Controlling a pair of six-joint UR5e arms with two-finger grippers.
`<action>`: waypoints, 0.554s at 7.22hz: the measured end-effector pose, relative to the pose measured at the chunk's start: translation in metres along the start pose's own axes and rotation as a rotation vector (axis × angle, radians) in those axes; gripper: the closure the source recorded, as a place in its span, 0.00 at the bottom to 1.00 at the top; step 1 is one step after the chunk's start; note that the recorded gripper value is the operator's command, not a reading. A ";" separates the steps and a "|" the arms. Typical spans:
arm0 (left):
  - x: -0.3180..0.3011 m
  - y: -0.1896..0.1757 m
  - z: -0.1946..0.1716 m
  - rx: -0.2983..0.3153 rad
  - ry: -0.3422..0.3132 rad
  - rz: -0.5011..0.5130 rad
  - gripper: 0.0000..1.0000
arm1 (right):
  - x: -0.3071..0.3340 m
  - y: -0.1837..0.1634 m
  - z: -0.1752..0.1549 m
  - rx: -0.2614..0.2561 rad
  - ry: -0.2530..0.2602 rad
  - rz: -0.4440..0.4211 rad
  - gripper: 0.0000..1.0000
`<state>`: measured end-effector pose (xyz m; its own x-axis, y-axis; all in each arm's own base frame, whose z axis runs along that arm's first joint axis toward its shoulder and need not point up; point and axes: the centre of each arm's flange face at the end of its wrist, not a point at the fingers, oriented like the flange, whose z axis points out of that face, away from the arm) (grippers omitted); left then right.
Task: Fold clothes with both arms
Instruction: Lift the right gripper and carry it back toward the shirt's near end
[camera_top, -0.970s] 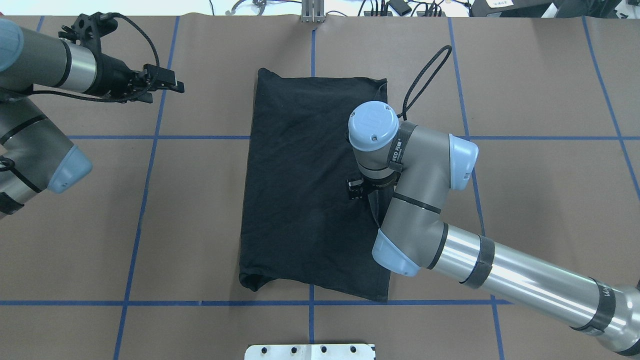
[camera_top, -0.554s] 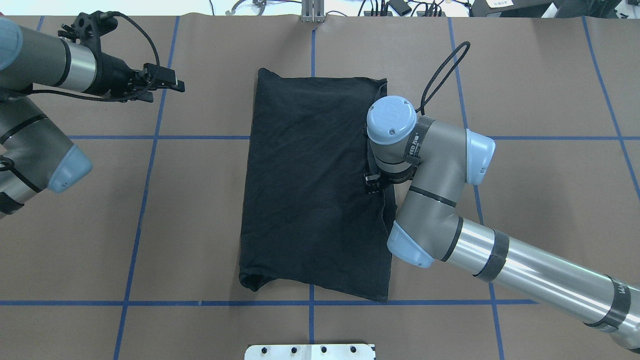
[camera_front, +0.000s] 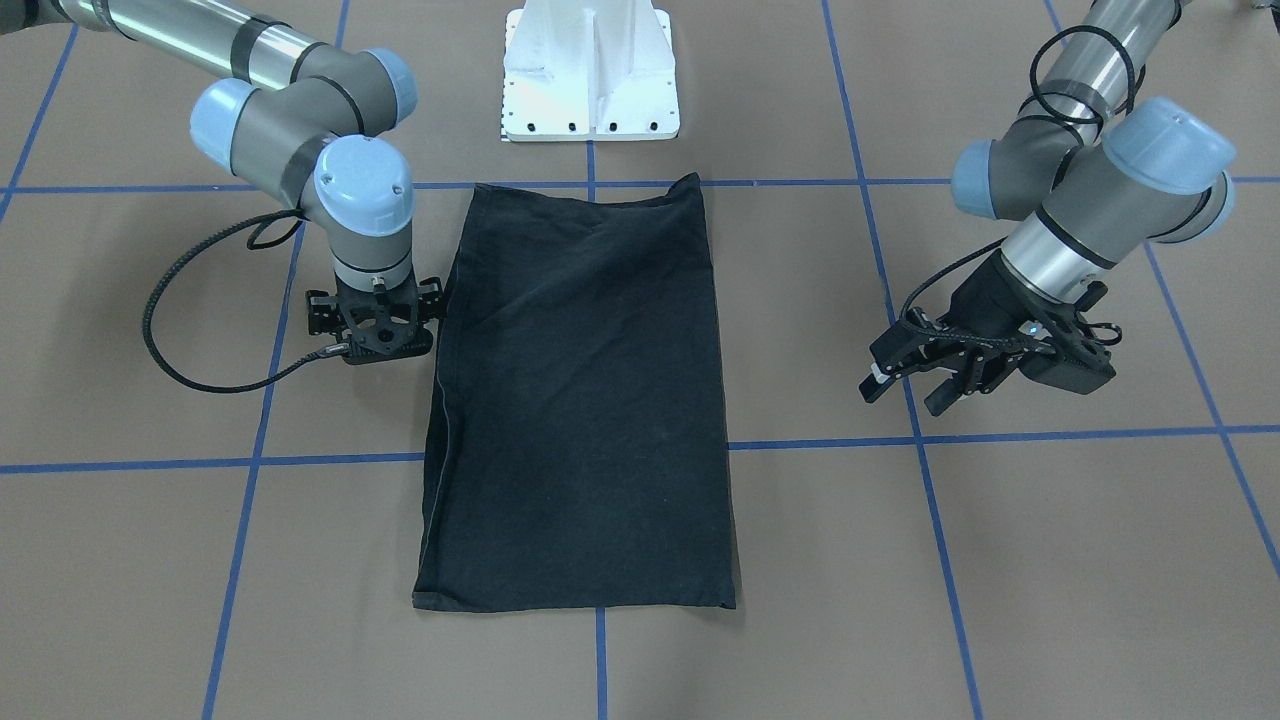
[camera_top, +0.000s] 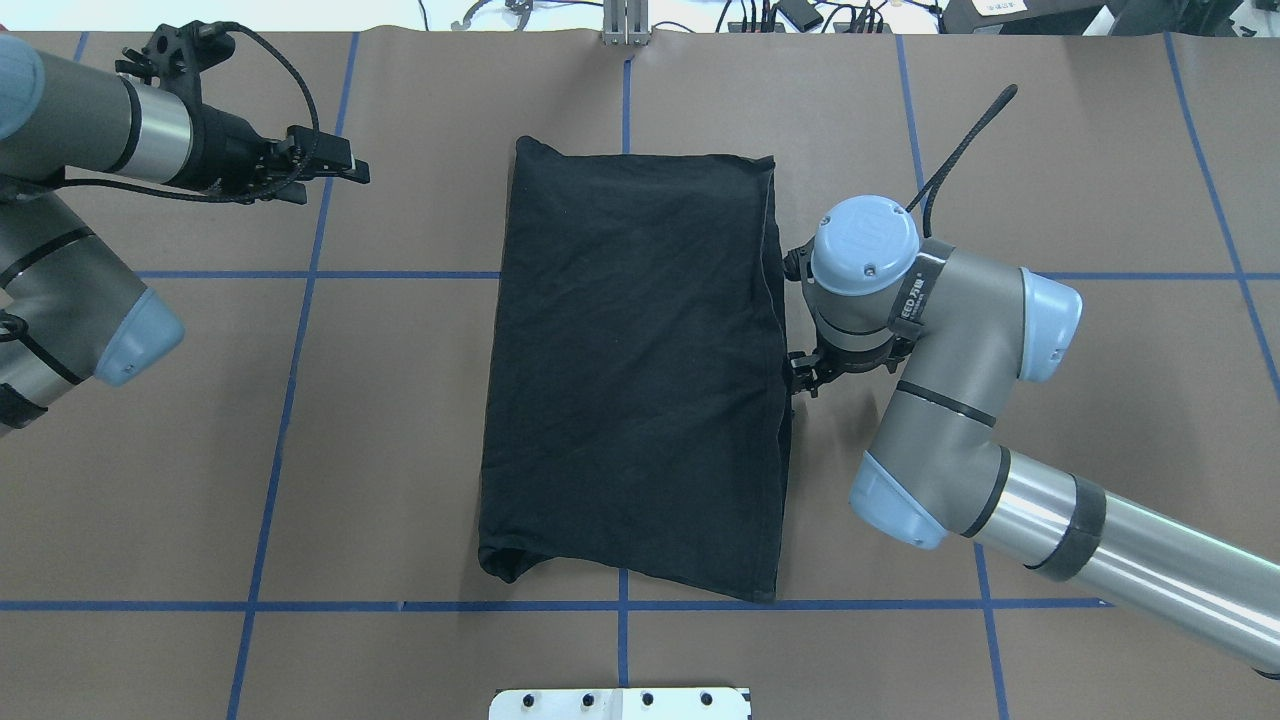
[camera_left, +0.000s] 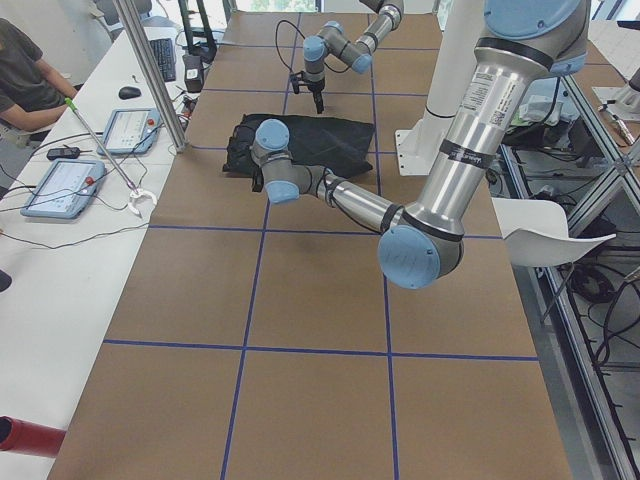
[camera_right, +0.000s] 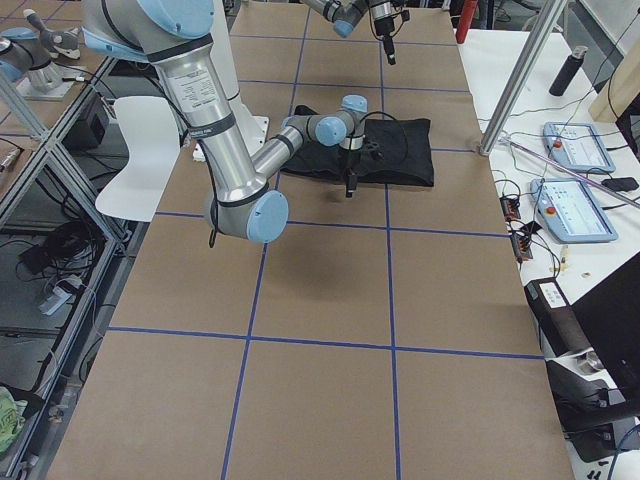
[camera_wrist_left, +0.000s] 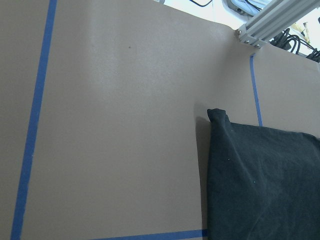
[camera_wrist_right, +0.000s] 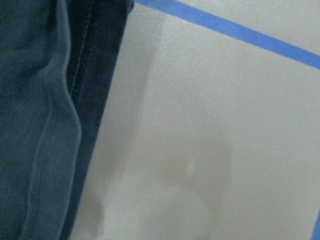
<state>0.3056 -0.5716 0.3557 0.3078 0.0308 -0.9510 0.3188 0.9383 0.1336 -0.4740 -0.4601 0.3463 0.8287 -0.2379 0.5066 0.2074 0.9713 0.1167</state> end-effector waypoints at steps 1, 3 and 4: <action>0.000 0.000 0.000 0.000 0.000 0.000 0.00 | 0.010 -0.004 -0.023 0.010 -0.044 0.013 0.00; 0.000 0.000 -0.001 0.002 0.001 0.001 0.00 | 0.021 -0.018 -0.075 0.032 -0.160 0.037 0.00; 0.001 -0.001 -0.003 0.006 0.002 0.002 0.00 | 0.014 -0.028 -0.094 0.067 -0.207 0.032 0.00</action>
<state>0.3028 -0.5718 0.3535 0.3062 0.0332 -0.9514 0.3234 0.9363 0.1367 -0.4194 -0.4911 0.2693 0.7082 -0.2072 0.6749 0.1427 0.9782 0.1506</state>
